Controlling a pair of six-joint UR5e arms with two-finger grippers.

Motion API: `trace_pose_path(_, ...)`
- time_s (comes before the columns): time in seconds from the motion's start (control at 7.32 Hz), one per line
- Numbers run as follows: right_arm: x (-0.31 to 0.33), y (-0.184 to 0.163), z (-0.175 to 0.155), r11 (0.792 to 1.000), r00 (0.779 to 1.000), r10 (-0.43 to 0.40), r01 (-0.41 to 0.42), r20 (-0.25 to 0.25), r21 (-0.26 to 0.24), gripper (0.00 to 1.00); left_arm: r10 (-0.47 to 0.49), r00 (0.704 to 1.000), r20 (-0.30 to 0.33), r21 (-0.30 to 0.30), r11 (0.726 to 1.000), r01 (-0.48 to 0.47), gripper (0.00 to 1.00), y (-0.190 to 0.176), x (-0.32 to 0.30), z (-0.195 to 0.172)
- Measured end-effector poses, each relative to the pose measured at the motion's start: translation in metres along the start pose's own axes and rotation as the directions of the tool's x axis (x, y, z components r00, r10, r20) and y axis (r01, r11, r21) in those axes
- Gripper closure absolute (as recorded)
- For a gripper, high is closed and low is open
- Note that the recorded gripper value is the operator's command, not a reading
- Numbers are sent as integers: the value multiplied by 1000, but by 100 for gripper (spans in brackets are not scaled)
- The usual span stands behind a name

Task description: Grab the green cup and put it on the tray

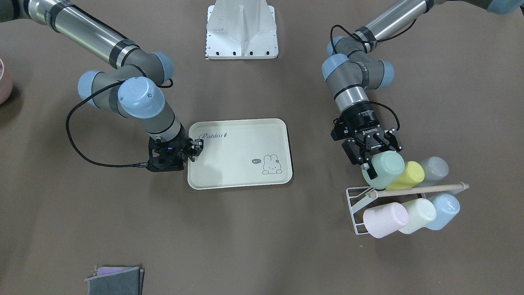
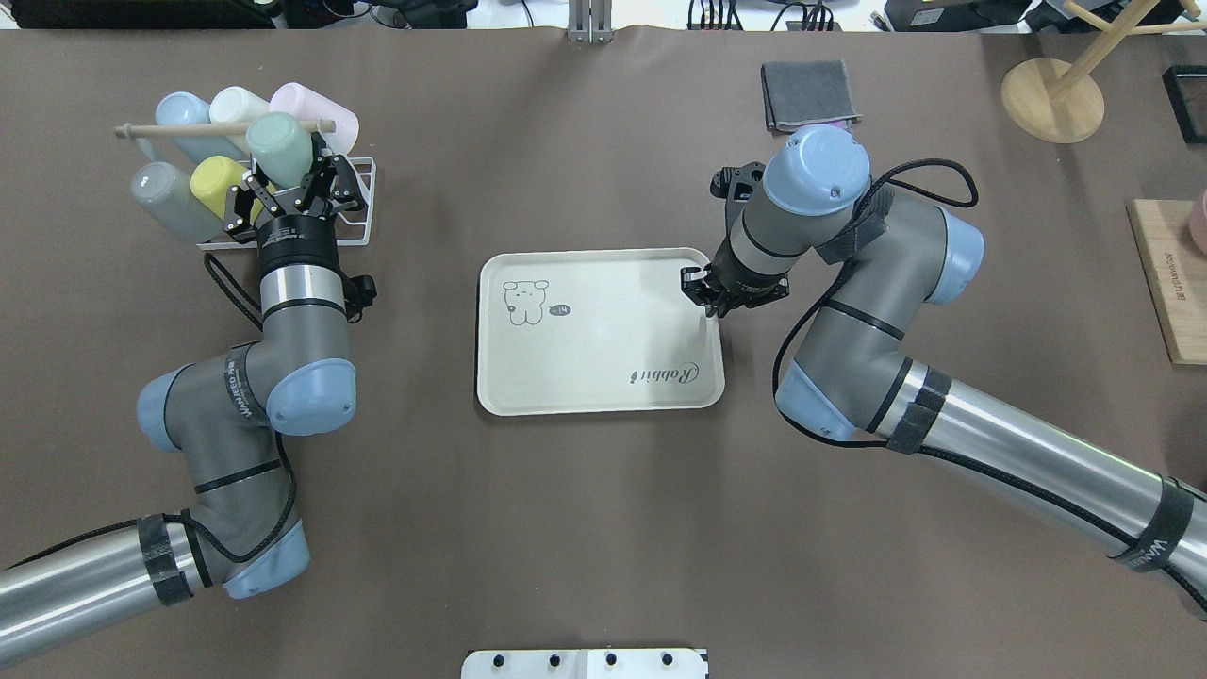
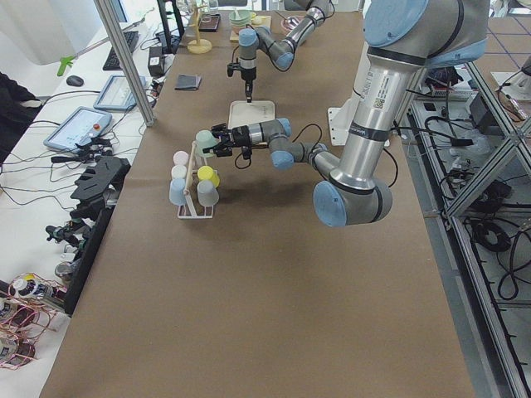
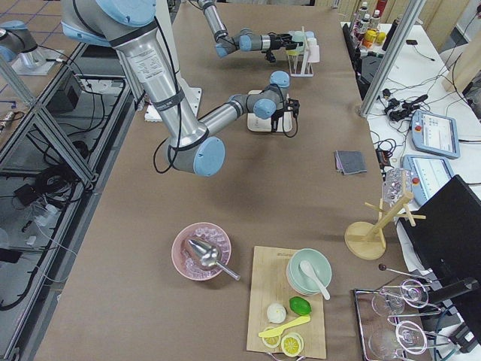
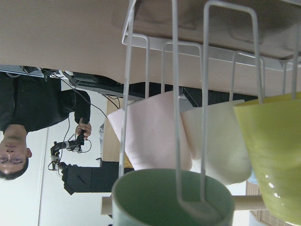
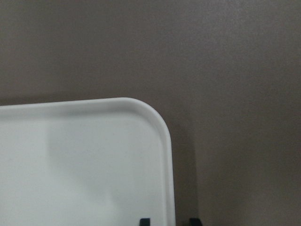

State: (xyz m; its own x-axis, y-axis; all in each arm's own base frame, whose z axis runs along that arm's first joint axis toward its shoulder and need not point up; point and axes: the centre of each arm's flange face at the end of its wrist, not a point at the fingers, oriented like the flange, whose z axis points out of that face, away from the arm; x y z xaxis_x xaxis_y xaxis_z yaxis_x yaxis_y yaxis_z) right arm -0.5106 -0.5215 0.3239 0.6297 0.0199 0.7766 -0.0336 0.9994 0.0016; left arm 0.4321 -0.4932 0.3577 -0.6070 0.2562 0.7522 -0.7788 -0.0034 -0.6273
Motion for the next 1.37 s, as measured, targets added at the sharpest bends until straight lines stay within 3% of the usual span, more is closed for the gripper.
trace_pose_path(0.27,4,-6,-9,1000,1000,8,-8,-10,-2,0,12,1000,10,-25,1000,-12,83,37,2,1)
trace_pose_path(0.55,15,-19,-38,1000,998,-5,5,-56,-10,0,-41,998,36,-28,999,43,84,67,1,-6)
trace_pose_path(0.68,31,-32,-61,999,996,-30,29,-85,-21,0,-125,989,82,7,992,124,88,83,-7,-12)
trace_pose_path(0.82,64,-46,-88,998,993,-60,57,-101,-32,0,-239,961,140,80,970,230,89,96,-20,-20)
trace_pose_path(0.96,112,-60,-113,996,991,-84,80,-105,-39,0,-373,910,180,162,924,346,89,107,-38,-27)
trace_pose_path(1.09,164,-72,-139,995,990,-100,96,-104,-41,0,-513,839,180,252,849,465,90,109,-55,-33)
trace_pose_path(1.23,214,-79,-164,992,985,-123,117,-119,-50,0,-675,729,118,365,712,600,93,99,-69,-37)
trace_pose_path(1.37,260,-78,-185,986,976,-161,152,-148,-74,0,-826,563,-26,464,489,739,94,79,-83,-40)
